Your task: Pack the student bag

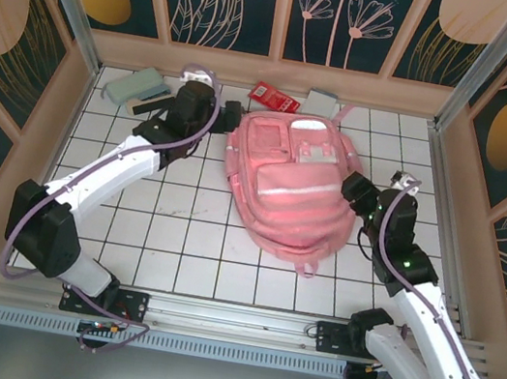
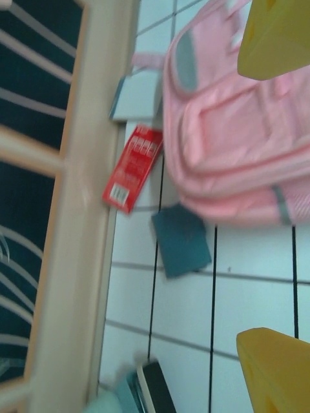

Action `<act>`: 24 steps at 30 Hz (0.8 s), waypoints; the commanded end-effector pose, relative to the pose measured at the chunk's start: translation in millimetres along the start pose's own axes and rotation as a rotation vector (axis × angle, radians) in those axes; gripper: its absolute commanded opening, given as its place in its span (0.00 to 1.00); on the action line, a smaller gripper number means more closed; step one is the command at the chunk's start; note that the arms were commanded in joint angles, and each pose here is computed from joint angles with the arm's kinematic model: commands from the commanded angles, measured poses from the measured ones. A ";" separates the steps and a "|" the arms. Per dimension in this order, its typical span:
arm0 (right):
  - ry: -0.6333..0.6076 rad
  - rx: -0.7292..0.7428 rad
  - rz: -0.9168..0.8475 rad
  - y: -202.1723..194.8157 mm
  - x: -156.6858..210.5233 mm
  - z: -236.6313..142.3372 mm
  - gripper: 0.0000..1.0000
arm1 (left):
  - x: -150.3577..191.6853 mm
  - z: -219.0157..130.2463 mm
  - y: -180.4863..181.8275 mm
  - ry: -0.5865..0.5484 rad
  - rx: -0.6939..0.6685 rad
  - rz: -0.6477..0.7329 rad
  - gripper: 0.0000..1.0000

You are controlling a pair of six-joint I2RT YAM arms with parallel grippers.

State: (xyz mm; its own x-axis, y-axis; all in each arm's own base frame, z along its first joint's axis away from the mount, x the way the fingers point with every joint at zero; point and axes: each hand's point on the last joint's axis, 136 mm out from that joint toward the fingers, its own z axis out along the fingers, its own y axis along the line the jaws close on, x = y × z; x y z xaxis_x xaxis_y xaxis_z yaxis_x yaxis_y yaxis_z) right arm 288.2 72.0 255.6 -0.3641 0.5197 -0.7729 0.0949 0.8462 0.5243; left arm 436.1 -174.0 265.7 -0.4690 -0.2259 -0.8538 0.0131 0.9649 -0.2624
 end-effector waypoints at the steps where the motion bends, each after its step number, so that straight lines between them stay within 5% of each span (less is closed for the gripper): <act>1: -0.014 -0.048 -0.051 16.6 -13.6 -8.3 0.76 | -1.9 16.8 33.6 -0.022 -0.092 -0.085 0.98; 24: 0.227 -0.352 -0.127 89.4 62.8 54.6 0.76 | -32.2 170.1 177.6 0.017 -0.255 -0.022 0.89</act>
State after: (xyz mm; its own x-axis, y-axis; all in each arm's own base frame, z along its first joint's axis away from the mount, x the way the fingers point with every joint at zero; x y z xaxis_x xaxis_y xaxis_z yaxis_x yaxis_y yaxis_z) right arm 321.8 172.6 226.3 -0.5683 0.3586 -0.7406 -0.2015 0.8120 0.5478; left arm 584.9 -20.0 164.6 -0.4846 -0.3036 -0.8204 -0.2770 0.9428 -0.1853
